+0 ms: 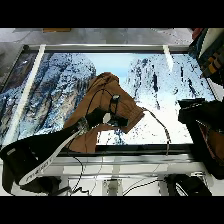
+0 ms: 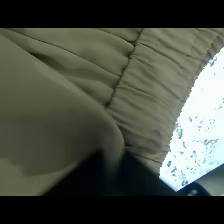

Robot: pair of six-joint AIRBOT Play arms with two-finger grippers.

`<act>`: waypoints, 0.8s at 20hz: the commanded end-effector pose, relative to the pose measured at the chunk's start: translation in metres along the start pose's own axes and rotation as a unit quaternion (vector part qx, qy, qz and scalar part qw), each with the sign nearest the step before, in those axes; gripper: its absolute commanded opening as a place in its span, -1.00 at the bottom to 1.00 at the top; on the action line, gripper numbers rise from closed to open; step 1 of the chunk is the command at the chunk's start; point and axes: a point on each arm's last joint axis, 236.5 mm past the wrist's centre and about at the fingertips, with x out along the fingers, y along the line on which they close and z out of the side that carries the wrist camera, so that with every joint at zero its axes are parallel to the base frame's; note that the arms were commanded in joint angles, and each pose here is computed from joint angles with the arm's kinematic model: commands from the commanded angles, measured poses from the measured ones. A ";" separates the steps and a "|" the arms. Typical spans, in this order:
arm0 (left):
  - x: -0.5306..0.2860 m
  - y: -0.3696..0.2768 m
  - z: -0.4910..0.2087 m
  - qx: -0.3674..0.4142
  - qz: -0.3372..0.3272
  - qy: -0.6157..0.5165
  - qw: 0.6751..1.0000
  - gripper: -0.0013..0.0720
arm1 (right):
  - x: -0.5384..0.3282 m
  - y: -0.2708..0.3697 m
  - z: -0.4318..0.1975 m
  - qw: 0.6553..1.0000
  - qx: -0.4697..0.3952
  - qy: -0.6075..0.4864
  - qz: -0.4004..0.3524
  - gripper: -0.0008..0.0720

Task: Fold the clothes and pants, and hang the long-sleeved shirts on hangers.

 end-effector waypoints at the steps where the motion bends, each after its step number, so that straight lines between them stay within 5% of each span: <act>1: -0.001 0.001 0.001 -0.002 0.001 -0.001 1.000 -0.78 | 0.000 0.000 0.000 1.000 0.001 0.000 0.001 -0.91; 10: -0.076 -0.013 0.047 0.021 -0.017 -0.084 0.996 -0.90 | 0.007 -0.007 -0.012 0.999 -0.006 0.030 -0.014 -0.91; 16: -0.159 0.030 0.067 0.089 0.074 -0.130 0.985 -0.90 | 0.028 -0.006 -0.041 0.995 0.054 0.078 -0.015 -0.91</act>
